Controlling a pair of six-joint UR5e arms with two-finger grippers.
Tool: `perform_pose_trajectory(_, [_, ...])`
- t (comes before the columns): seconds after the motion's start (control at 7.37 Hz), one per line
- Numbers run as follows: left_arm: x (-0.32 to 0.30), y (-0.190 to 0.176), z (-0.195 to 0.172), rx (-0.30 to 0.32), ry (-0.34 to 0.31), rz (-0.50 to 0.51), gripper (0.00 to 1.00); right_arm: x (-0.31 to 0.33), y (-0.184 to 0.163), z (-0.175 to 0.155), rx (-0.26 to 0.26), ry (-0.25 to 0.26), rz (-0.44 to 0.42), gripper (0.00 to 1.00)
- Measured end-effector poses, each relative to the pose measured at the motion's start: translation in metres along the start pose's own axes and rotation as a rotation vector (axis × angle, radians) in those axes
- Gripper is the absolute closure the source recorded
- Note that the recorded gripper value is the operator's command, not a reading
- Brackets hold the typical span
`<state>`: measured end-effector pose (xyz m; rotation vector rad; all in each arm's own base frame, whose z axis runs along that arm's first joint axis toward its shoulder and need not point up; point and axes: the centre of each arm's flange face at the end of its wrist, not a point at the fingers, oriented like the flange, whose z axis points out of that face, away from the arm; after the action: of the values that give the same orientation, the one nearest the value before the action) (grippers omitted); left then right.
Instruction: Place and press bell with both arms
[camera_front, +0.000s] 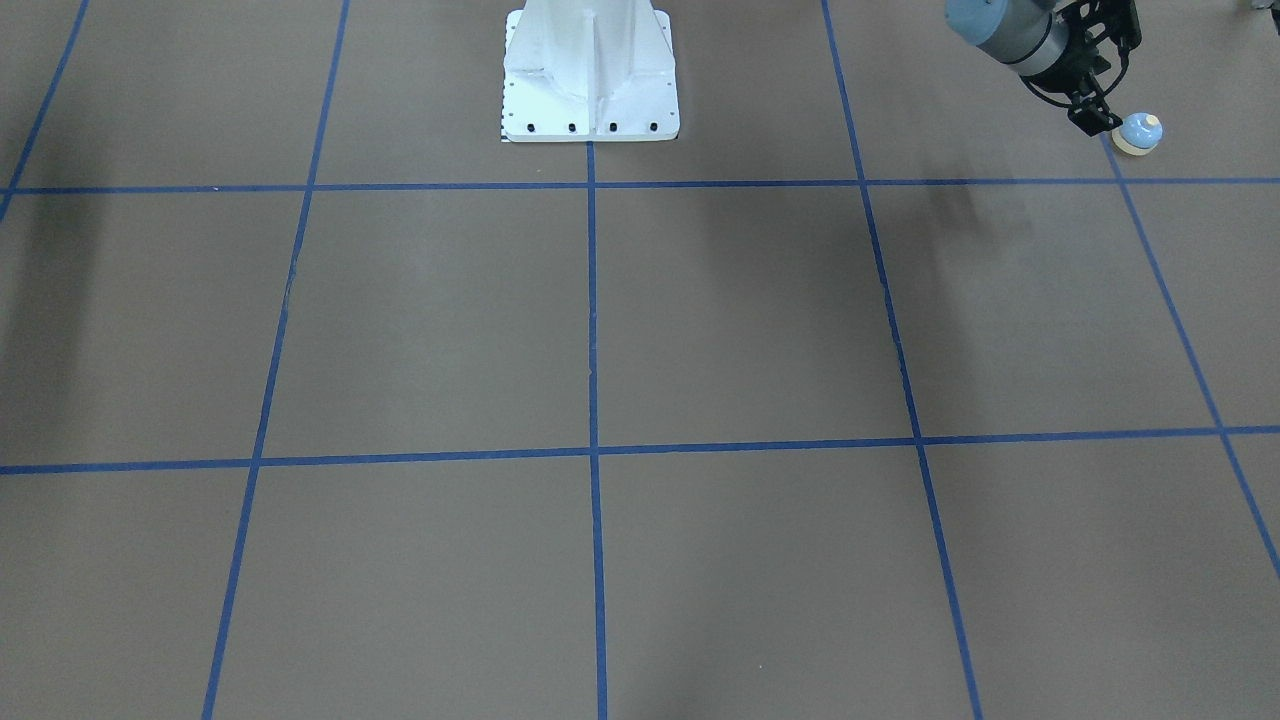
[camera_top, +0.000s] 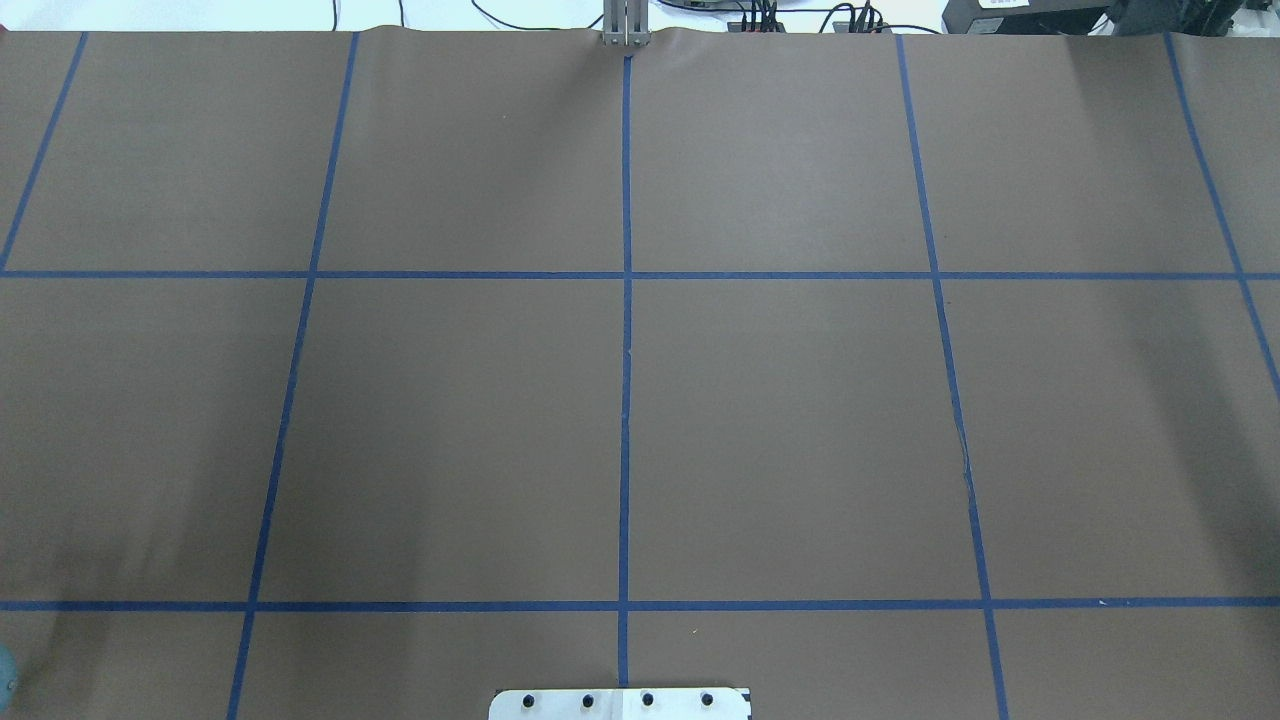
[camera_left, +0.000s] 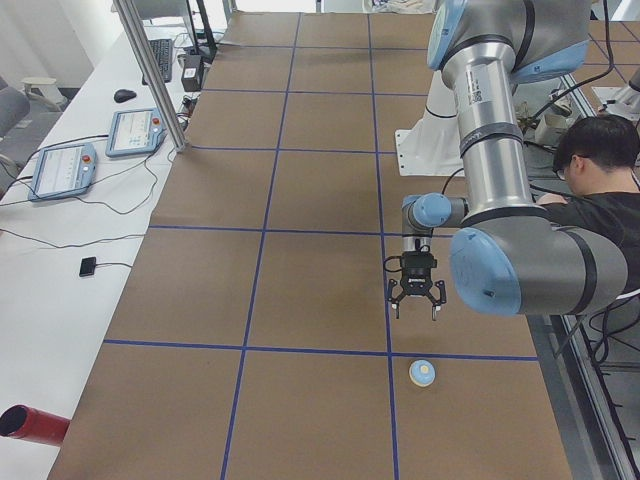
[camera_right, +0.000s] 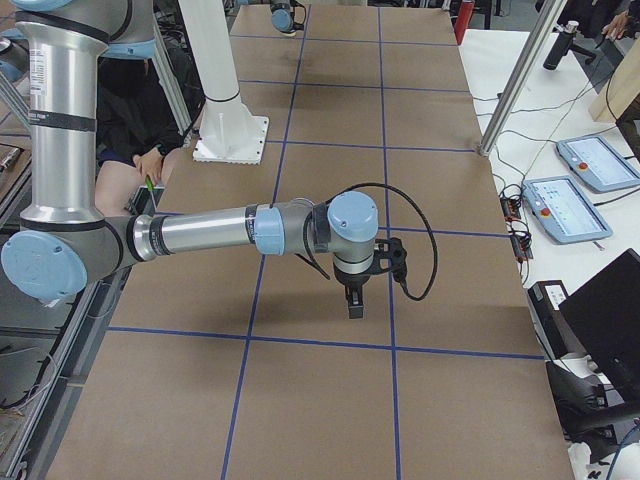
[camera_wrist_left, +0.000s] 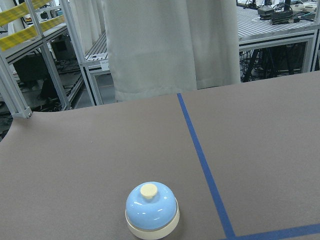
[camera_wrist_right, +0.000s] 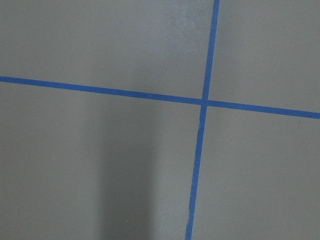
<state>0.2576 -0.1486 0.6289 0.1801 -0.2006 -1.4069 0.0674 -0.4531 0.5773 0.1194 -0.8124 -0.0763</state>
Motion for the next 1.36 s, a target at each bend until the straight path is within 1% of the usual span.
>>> perform_pose_trajectory(0.27, [-0.008,0.010,0.020,-0.004,0.010,0.000,0.00,0.000,0.000,0.000,0.000,0.001,0.000,0.00])
perform_pose_trajectory(0.68, [-0.012,-0.001,0.040,0.024,0.009,-0.013,0.00,-0.001,0.000,0.000,0.001,-0.004,-0.001,0.00])
perform_pose_trajectory(1.09, [-0.013,-0.001,0.073,0.022,0.011,-0.022,0.00,-0.001,0.000,0.000,0.000,-0.010,0.000,0.00])
perform_pose_trajectory(1.36, [-0.015,0.001,0.083,0.025,0.013,-0.030,0.00,-0.001,0.000,0.000,0.001,-0.010,0.000,0.00])
